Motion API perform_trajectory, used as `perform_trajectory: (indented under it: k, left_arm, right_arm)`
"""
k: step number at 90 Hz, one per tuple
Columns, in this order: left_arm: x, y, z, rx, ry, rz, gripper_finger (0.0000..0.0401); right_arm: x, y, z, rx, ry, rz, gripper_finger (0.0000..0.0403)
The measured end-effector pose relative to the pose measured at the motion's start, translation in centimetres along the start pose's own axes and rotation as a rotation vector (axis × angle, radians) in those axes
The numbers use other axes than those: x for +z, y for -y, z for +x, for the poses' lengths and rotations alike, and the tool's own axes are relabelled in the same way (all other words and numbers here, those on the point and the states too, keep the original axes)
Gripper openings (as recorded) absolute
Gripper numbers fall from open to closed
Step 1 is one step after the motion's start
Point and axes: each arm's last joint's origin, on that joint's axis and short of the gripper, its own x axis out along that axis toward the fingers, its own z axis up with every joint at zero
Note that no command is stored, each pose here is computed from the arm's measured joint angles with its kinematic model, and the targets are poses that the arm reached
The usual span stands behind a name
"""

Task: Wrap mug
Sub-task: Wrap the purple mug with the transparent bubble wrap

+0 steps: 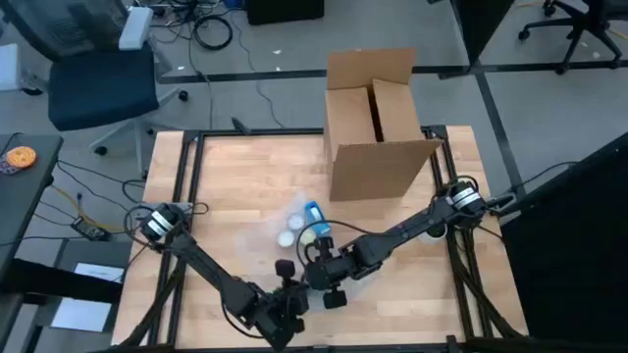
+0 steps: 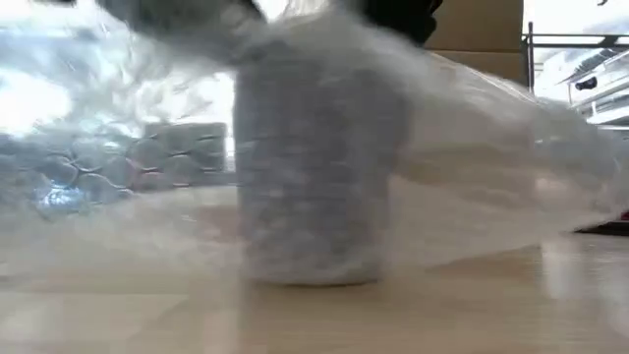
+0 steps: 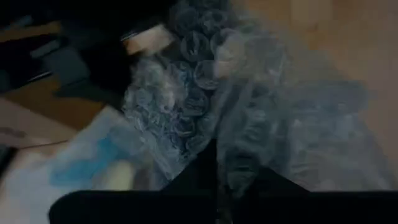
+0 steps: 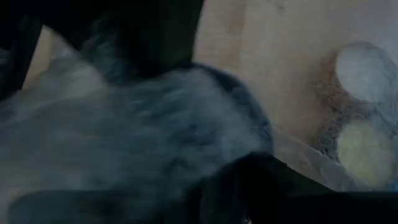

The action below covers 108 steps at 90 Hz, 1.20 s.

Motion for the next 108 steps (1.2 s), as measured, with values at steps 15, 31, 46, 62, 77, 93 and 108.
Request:
perform_trajectory:
  k: [15, 31, 46, 62, 77, 93, 108]
  left_arm:
    - [-0.2, -0.9, 0.5, 0.029, -0.044, 0.032, 0.0000]
    - [-0.3, -2.1, 1.2, 0.056, -0.081, 0.046, 0.0000]
    - [0.1, -3.1, 1.1, 0.053, -0.092, 0.036, 0.0000]
    - [0.6, -3.9, 0.1, -0.009, -0.108, 0.047, 0.0000]
    - [1.1, -4.5, -0.4, -0.052, -0.107, 0.015, 0.0000]
    - [1.6, -4.1, -0.7, -0.185, -0.119, -0.069, 0.0000]
    - [1.7, -3.5, -1.3, -0.265, -0.132, -0.133, 0.0000]
  right_arm:
    - [0.3, 1.7, 0.3, -0.019, -0.003, 0.027, 0.0073]
    - [0.6, 4.2, 0.7, -0.052, -0.004, 0.042, 0.0073]
    - [0.7, 5.4, 0.7, -0.063, -0.009, 0.036, 0.0073]
    - [1.7, 4.9, -1.6, -0.057, 0.001, 0.006, 0.0073]
    - [2.0, 4.3, -3.9, -0.045, 0.017, -0.004, 0.0074]
    - [1.4, 3.5, -7.3, -0.087, -0.001, 0.035, 0.0074]
    - [0.4, 1.7, -8.5, -0.142, -0.045, 0.053, 0.0074]
